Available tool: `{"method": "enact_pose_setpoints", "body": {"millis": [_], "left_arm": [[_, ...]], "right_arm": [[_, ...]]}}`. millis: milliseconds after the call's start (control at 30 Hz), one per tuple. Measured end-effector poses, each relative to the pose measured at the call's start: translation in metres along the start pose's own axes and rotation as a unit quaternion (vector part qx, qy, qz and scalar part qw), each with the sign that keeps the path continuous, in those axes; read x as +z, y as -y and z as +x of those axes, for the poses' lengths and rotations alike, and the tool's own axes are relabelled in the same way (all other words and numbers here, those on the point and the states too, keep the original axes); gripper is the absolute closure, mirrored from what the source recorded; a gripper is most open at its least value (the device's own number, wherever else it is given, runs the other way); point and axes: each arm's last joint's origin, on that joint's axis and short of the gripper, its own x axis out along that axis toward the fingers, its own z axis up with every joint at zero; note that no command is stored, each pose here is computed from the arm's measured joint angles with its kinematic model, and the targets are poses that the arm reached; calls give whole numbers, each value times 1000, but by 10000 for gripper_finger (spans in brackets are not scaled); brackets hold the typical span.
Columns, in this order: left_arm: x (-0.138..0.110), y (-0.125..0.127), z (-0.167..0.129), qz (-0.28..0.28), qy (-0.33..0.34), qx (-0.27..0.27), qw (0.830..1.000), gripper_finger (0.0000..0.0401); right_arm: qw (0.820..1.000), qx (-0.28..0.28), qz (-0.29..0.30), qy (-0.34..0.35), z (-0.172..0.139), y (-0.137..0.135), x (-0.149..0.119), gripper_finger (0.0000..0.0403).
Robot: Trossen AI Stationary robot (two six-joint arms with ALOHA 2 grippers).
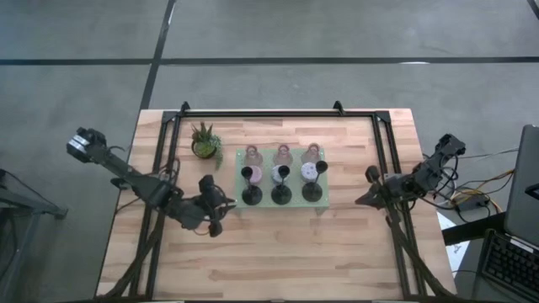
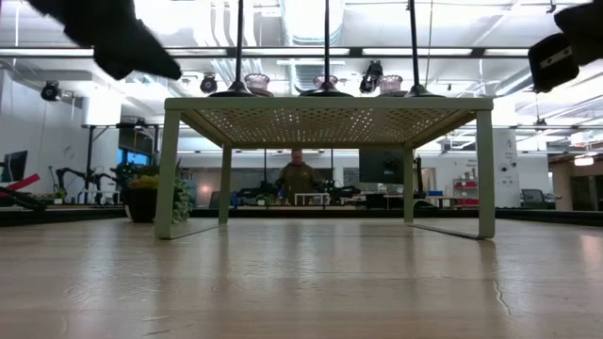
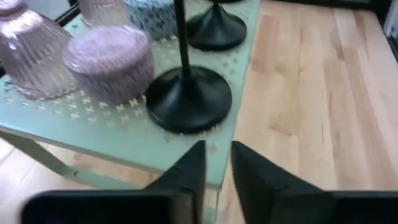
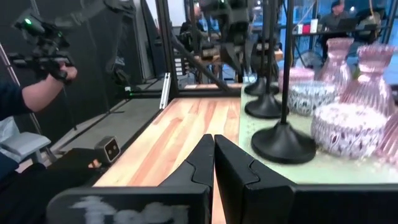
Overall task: Pick & Place candle stick holders
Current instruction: Return to Home Position
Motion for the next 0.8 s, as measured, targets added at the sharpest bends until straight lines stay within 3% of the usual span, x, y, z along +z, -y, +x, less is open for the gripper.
{"method": "enact_pose_setpoints", "body": {"millis": [200,267,433,533,800], "left_arm": [[-23,-16,-4,14,48,-27,998,394],[-32,-25,-7,15,69,-45,997,394],[-48,-43,-20,28,151,-161,975,394],[-58,-54,-27,32,198,-176,964,396],[-79,-78,-40,28,245,-185,952,389]], "right_arm": [[1000,1,-28,12,-2,0,8,394],[999,-10,-31,14,-2,1,8,394],[998,-48,-25,16,-2,3,8,394],[998,-50,-21,12,-1,3,4,394],[998,-53,-18,-5,2,3,-9,394]]}}
